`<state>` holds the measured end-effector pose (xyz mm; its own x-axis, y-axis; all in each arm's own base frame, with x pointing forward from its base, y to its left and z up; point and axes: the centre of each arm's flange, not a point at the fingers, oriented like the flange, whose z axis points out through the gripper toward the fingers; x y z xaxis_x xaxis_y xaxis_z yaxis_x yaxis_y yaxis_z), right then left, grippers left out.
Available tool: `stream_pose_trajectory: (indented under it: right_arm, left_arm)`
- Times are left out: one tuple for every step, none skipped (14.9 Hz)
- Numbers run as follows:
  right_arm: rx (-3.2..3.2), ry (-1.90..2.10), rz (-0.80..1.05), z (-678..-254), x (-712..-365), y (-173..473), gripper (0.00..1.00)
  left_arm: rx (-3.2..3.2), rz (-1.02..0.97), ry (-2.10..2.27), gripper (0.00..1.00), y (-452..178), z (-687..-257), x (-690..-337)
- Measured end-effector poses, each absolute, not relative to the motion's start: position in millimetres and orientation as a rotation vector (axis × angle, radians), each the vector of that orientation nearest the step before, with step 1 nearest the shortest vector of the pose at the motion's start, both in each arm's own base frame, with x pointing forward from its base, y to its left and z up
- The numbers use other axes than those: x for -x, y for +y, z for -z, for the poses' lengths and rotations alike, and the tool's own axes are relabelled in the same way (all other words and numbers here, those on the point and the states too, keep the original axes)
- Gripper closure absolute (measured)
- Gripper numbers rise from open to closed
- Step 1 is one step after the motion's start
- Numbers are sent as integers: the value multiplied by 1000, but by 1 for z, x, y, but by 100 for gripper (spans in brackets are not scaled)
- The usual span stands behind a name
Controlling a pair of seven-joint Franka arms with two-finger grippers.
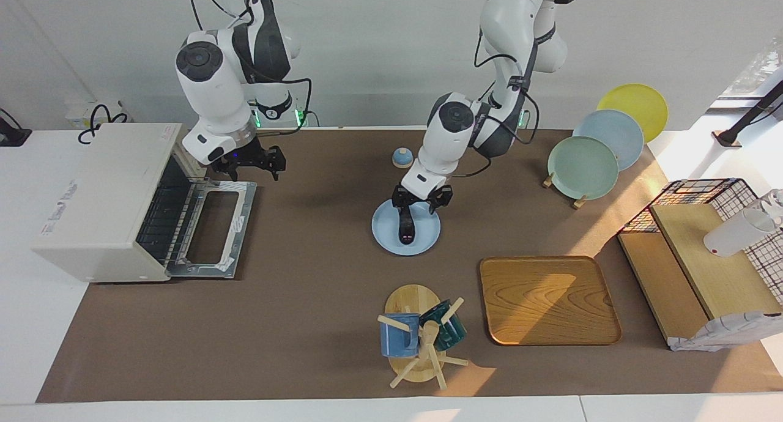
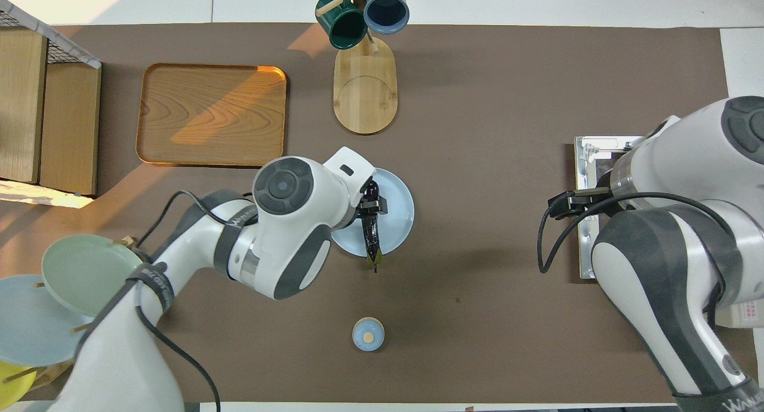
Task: Put eggplant into oven
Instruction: 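Carry the eggplant with the left gripper and lower it onto the blue plate, then withdraw the left gripper while the right gripper reaches toward the plate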
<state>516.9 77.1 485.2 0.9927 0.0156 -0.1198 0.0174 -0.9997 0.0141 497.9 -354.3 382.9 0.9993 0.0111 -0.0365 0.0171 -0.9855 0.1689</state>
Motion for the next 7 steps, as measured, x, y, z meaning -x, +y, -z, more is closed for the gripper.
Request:
stream_pose_trajectory:
  right_arm:
    - [-3127, 17, 199, -486, -517, 75, 0]
    - [-3130, 14, 208, -485, -516, 74, 0]
    - [-3130, 18, 212, -484, -517, 73, 0]
    - [-3131, 25, 214, -484, -517, 75, 0]
    - [-3131, 35, 211, -485, -517, 79, 0]
    - [-3130, 58, 212, -489, -516, 86, 0]
    - [-3127, 99, 222, -496, -515, 100, 0]
  left_arm:
    - [-2969, 59, 11, 0, -330, -412, -515]
    - [-2965, 58, 4, 0, -303, -440, -531]
    - [-2961, 51, -1, 0, -275, -464, -546]
    - [-2958, 40, 0, 0, -249, -482, -559]
    - [-2960, 28, 5, 0, -225, -494, -570]
    - [-2971, 12, 7, 0, -204, -502, -578]
    - [-2987, -2, 11, 0, -186, -508, -584]
